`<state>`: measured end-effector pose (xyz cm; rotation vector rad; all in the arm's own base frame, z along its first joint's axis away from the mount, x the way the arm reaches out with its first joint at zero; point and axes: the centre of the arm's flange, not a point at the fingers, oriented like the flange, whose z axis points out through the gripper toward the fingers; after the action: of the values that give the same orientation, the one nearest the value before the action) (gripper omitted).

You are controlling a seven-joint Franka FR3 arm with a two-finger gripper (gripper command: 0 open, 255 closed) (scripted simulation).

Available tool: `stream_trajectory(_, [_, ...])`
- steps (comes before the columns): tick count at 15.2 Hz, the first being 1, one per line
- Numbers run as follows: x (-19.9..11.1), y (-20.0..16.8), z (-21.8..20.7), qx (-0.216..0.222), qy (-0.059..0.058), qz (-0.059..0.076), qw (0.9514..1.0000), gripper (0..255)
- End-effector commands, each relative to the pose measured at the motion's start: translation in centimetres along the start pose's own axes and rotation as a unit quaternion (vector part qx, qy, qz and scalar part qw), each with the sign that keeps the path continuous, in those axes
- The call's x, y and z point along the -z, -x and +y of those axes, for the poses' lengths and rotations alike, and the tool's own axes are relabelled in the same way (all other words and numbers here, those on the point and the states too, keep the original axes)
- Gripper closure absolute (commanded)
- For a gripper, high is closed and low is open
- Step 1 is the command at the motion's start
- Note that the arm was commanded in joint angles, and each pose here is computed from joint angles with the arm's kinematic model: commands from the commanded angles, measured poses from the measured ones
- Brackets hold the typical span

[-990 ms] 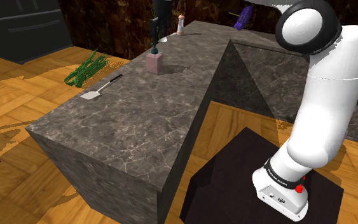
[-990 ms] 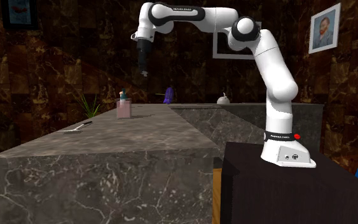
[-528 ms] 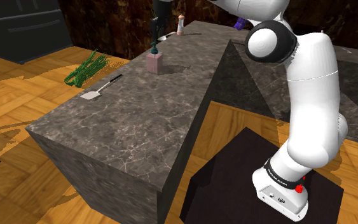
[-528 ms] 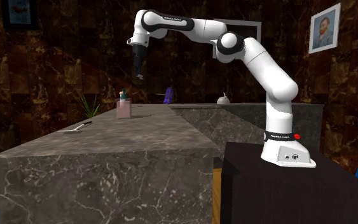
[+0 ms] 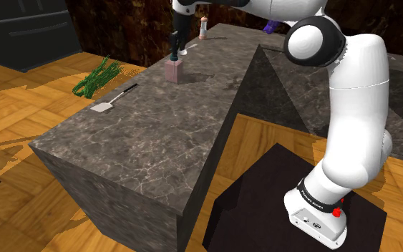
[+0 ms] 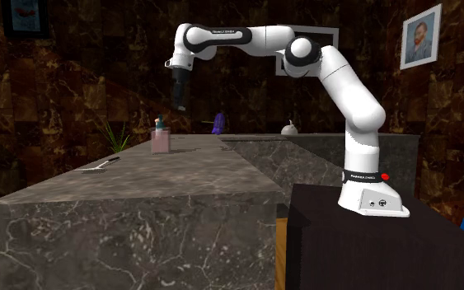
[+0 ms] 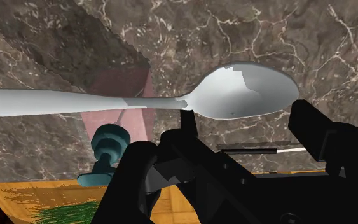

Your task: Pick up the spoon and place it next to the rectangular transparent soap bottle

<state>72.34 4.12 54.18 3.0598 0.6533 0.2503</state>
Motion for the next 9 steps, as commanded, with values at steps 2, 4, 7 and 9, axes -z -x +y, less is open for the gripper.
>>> stream_trajectory(2, [-1.6,0.3,0.0,0.000,0.000,0.000,1.0000,255])
stream_trajectory(4, [-2.6,0.4,0.0,0.000,0.000,0.000,1.0000,255])
stream_trajectory(7, [-4.2,0.7,-0.1,0.000,0.000,0.000,1.0000,255])
stream_trajectory(9, [-5.2,0.8,-0.1,0.000,0.000,0.000,1.0000,255])
